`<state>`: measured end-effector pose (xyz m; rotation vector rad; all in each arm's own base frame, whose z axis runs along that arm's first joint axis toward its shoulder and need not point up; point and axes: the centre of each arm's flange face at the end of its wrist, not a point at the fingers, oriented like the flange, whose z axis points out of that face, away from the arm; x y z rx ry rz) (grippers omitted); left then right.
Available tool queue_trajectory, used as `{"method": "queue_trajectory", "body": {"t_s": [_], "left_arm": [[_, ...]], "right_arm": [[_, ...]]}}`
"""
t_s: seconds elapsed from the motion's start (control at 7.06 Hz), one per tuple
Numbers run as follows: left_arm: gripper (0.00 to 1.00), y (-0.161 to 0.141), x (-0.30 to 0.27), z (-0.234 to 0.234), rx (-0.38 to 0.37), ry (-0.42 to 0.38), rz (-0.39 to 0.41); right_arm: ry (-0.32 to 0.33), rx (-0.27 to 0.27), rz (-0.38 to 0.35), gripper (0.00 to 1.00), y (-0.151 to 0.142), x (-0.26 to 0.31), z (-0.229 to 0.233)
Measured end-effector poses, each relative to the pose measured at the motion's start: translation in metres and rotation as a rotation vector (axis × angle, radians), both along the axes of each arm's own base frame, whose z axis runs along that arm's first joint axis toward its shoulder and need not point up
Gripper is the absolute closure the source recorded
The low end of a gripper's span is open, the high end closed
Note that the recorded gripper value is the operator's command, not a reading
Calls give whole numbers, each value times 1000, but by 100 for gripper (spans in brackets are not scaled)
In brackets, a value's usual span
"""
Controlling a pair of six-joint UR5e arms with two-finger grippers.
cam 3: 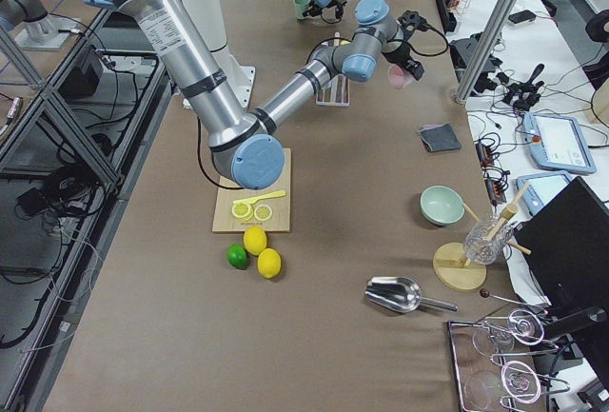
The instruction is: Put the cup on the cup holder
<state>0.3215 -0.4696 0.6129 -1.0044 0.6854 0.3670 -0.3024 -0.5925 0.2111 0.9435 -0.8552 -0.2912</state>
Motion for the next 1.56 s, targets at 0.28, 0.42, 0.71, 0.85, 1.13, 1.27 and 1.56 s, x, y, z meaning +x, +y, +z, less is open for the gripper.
{"method": "queue_trajectory", "body": {"t_s": [0.28,0.42,0.71,0.85,1.13,1.27,1.56], "left_arm": [[100,-8,-8,-7,2,5,-21],[100,-13,-13,-13,11,13,-34],[100,-33,-37,-33,43,46,-99],[100,-49,-54,-45,59,65,-148],[100,-82,-81,-68,99,109,-242],[100,-99,-92,-79,143,145,-293],[100,-135,-99,-91,258,205,-404]], "right_arm": [[-205,65,57,100,33,-27,-4],[-298,104,76,100,50,-37,0],[-485,193,85,100,87,-73,24],[-582,241,69,100,108,-94,37],[-700,323,67,100,141,-122,52],[-710,371,96,100,145,-135,61],[-703,417,164,100,134,-148,64]]}}
